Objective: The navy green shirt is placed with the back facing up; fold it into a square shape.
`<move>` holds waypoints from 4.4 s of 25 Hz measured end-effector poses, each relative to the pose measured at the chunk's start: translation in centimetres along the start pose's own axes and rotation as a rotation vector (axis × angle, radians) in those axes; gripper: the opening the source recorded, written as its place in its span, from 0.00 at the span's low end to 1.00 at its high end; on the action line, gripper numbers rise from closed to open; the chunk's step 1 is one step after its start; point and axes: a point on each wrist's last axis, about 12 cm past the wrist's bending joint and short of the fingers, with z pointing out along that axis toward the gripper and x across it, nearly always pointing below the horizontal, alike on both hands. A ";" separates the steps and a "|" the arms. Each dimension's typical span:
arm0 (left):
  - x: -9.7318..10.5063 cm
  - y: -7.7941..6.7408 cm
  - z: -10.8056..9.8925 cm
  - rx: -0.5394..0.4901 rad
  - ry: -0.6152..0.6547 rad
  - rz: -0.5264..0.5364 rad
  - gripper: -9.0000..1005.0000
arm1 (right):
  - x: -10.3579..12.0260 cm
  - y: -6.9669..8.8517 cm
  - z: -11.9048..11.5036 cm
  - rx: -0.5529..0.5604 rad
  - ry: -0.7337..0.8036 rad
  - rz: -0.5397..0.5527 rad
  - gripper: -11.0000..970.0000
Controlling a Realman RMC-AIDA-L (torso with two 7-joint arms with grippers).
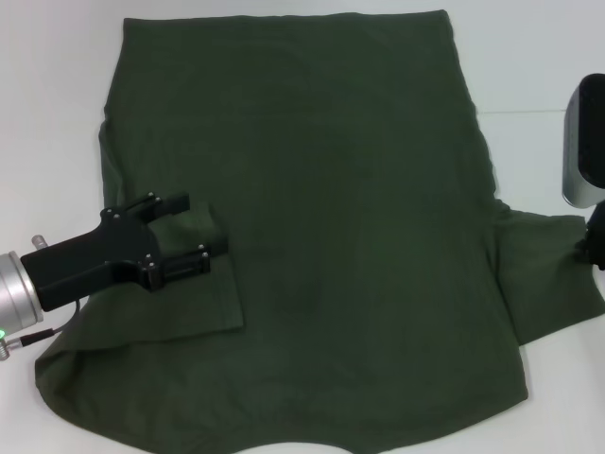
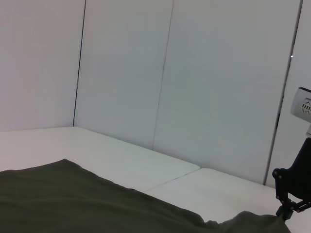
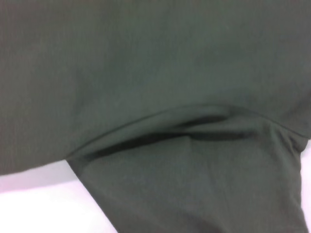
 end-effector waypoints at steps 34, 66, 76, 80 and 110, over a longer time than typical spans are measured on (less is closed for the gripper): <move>-0.3 0.1 0.2 -0.031 -0.052 -0.042 0.87 | 3.5 -0.9 -2.1 0.081 -0.031 -0.073 0.06; -0.7 0.1 0.4 -0.012 -0.055 -0.001 0.87 | -6.0 -2.0 -4.7 0.067 -0.214 -0.228 0.07; -0.7 0.0 0.5 -0.001 -0.048 0.030 0.87 | -9.1 -1.8 -3.6 0.056 -0.239 -0.266 0.07; -0.8 -0.1 0.5 0.011 -0.051 0.042 0.87 | -9.9 -1.9 -2.7 0.067 -0.238 -0.256 0.07; -0.8 -1.1 0.8 0.103 -0.034 0.071 0.87 | -9.9 -2.1 -1.2 0.065 -0.445 0.353 0.68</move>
